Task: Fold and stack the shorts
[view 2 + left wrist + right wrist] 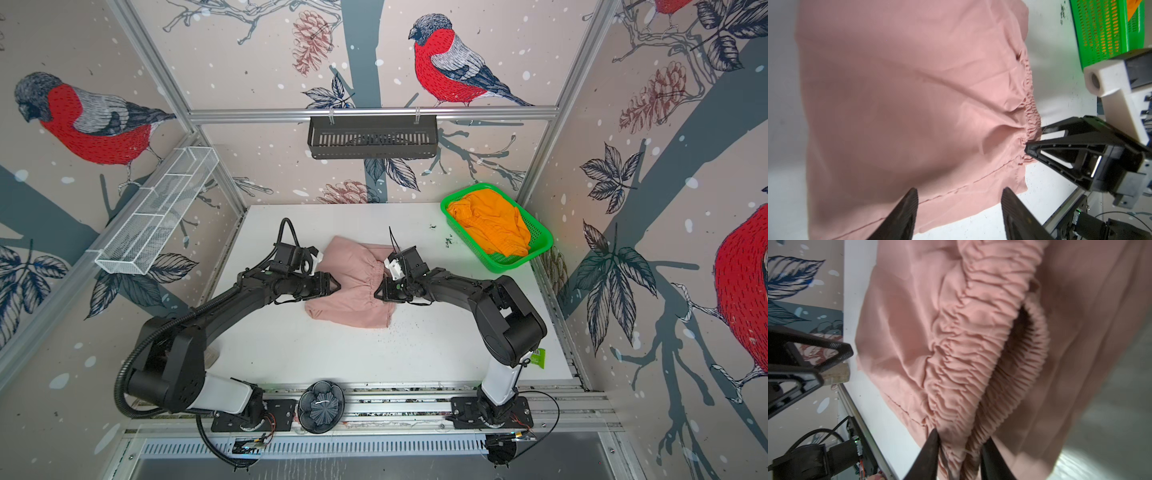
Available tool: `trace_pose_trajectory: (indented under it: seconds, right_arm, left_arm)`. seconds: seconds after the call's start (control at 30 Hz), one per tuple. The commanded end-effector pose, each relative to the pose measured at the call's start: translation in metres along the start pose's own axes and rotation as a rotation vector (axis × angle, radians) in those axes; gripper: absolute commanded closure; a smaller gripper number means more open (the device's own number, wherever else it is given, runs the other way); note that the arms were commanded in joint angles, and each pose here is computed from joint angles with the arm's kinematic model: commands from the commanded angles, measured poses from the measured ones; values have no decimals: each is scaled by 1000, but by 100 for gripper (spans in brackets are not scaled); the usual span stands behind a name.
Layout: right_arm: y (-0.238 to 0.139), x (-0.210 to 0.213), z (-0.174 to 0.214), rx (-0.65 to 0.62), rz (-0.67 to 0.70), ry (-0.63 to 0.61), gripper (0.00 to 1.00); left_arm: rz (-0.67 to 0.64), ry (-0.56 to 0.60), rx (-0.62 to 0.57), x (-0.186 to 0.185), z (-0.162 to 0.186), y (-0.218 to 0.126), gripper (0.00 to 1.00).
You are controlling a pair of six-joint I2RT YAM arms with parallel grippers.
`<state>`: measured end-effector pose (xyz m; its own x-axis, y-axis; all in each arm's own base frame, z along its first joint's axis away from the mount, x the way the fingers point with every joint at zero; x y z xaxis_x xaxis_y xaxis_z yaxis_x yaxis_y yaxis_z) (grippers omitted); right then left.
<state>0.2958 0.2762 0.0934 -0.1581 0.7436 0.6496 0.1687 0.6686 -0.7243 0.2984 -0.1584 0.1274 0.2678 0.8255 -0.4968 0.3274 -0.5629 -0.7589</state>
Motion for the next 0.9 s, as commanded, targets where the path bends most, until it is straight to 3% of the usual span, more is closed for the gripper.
trace_pose_trajectory:
  seconds: [0.0, 0.07, 0.17, 0.47, 0.67, 0.87]
  right_arm:
    - [-19, -2, -11, -67, 222, -133, 54]
    - [-32, 12, -23, -116, 267, -205, 53]
    - [-38, 32, -38, -163, 205, -253, 52]
    - [5, 69, -67, -130, 22, -409, 58]
    - [35, 25, -75, -87, 34, -359, 63]
    - [45, -27, -55, -27, 70, -266, 65]
  left_arm:
    - [26, -1, 2, -1, 4, 10, 40]
    - [13, 1, 14, 2, 7, 13, 42]
    - [5, 13, 3, 1, 7, 13, 46]
    - [-18, 27, 1, 11, 31, 27, 57]
    - [-35, 0, 27, 22, 45, 38, 59]
    - [-52, 2, 26, 26, 47, 39, 59]
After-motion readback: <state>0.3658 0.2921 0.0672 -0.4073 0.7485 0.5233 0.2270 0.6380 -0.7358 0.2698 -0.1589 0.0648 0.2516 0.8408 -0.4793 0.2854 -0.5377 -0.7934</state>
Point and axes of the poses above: each gripper's point midway between its finger pads, its own y axis out along the fingers, its own x axis along the line the jaws close on, z = x × y, the point moved 4 cm from there along -y, back along the fingers, and after that the axes turned 8 degrees about y, right-handed, at the moved point
